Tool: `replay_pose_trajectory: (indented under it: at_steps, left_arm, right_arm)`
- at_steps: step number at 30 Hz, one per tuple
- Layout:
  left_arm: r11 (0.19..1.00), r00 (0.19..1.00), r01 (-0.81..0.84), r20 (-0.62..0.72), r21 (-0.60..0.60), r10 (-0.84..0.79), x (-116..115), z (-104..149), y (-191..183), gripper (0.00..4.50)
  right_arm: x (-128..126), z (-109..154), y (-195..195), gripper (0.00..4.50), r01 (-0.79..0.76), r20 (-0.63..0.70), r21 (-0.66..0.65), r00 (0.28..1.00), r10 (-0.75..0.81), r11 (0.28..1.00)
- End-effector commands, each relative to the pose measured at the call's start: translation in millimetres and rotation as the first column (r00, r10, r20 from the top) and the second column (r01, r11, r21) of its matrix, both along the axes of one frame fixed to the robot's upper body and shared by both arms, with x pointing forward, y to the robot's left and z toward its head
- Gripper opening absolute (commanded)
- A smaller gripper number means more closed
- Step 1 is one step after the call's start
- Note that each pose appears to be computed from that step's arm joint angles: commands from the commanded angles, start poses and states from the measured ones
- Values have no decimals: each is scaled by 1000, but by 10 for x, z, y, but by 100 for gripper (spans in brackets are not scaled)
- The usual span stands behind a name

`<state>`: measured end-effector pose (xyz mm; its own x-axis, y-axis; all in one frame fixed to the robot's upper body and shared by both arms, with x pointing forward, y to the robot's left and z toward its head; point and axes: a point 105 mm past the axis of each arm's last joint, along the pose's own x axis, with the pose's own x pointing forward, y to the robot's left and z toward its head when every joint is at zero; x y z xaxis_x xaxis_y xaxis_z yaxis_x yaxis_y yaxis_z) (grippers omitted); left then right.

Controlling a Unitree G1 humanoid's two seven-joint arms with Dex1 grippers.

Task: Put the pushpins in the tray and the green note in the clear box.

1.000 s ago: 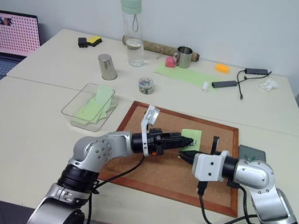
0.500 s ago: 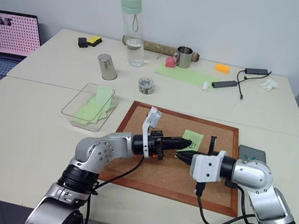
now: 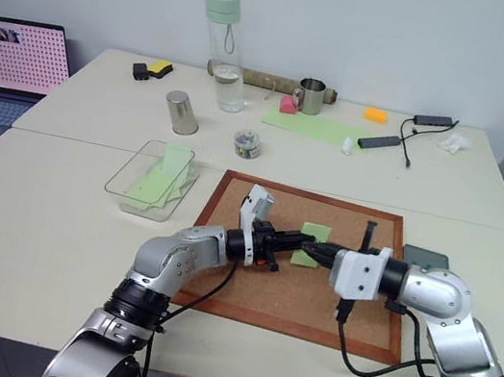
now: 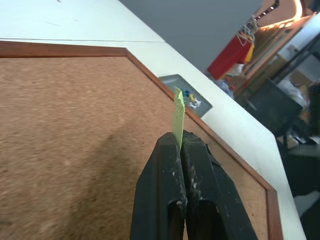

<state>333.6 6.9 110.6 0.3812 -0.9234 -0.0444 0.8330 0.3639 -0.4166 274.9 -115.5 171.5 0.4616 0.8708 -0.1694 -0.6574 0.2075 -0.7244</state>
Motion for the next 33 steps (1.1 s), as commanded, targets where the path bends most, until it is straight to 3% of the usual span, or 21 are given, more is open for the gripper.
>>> replay_pose_trajectory:
  at_steps: [1, 7, 9, 14, 17, 19, 22, 33]
  left_arm:
    - [999, 998, -14, 59, -32, 16, 5, 146, 20, 6]
    - [999, 991, 5, 137, -43, 1, -90, 351, 76, 6]
    - [999, 987, -6, 159, -39, 12, -106, 405, 106, 6]
    - [999, 981, -15, 192, -29, 20, -168, 479, 158, 6]
    - [999, 980, -21, 200, -24, 25, -193, 492, 175, 6]
    - [999, 979, -25, 203, -24, 29, -204, 503, 185, 6]
    - [999, 977, -32, 210, -24, 37, -212, 515, 199, 0]
    - [997, 967, -76, 240, -24, 80, -211, 574, 264, 0]
  right_arm:
    - [75, 140, -283, 0, 188, -90, 142, 980, -176, 972]
    - [356, 2, -928, 0, 595, -228, 189, 801, -554, 781]
    - [436, -136, -1199, 0, 744, -319, 200, 664, -676, 637]
    - [490, -448, -1592, 0, 902, -451, 178, 430, -782, 393]
    - [512, -549, -1733, 0, 937, -483, 163, 348, -803, 309]
    - [519, -607, -1785, 0, 949, -503, 151, 316, -805, 278]
    - [522, -660, -1803, 51, 956, -544, 149, 294, -786, 254]
    - [501, -474, -1742, 295, 934, -538, 204, 357, -764, 293]
